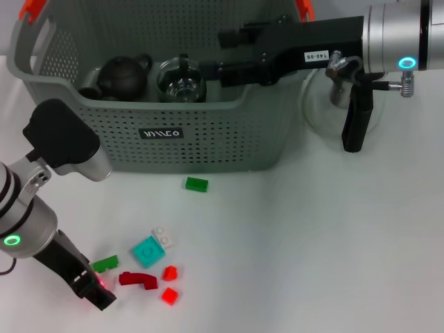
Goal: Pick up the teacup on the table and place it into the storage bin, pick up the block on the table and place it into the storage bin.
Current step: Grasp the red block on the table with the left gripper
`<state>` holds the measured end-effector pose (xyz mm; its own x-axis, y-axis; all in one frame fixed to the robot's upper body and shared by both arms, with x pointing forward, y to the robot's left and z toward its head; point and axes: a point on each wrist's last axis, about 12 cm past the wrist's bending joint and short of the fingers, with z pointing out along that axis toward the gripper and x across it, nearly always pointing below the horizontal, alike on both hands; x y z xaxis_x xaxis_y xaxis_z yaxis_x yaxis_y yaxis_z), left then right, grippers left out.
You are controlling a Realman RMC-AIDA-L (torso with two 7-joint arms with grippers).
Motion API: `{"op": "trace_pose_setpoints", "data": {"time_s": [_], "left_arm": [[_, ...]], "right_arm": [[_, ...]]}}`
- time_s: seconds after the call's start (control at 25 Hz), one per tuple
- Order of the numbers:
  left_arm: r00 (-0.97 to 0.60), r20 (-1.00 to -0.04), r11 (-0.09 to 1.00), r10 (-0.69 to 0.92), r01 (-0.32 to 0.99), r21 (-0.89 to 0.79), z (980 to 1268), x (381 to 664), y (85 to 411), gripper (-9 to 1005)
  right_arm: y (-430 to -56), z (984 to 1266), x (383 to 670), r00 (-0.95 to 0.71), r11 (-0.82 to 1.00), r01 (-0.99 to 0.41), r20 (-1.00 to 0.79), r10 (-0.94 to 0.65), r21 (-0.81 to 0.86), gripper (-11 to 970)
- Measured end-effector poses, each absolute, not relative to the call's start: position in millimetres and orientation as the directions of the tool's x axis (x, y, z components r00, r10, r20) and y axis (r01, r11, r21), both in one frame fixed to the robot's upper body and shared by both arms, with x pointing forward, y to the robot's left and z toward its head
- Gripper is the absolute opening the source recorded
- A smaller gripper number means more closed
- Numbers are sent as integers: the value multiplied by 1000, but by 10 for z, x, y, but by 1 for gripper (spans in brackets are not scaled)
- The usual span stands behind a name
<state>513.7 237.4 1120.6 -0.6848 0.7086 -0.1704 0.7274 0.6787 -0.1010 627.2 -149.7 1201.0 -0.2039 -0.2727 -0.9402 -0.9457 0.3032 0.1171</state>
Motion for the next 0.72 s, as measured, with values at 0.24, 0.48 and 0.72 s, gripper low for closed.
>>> {"op": "trace_pose_setpoints", "data": {"time_s": [0.24, 0.48, 0.72], "left_arm": [[-688, -160, 684, 708, 724, -87, 11218, 5135, 2409, 845], [-684, -149, 678, 714, 729, -95, 11210, 5113, 2393, 836], [-680, -147, 674, 719, 733, -94, 11205, 5104, 2370, 827]], "right_arm": [[-1494, 12014, 6274, -203, 303, -946, -941, -272, 117, 776], [-1490, 12014, 6272, -204, 302, -946, -941, -269, 118, 777], [-1492, 12007, 6267, -206, 303, -945, -942, -266, 122, 777]]}}
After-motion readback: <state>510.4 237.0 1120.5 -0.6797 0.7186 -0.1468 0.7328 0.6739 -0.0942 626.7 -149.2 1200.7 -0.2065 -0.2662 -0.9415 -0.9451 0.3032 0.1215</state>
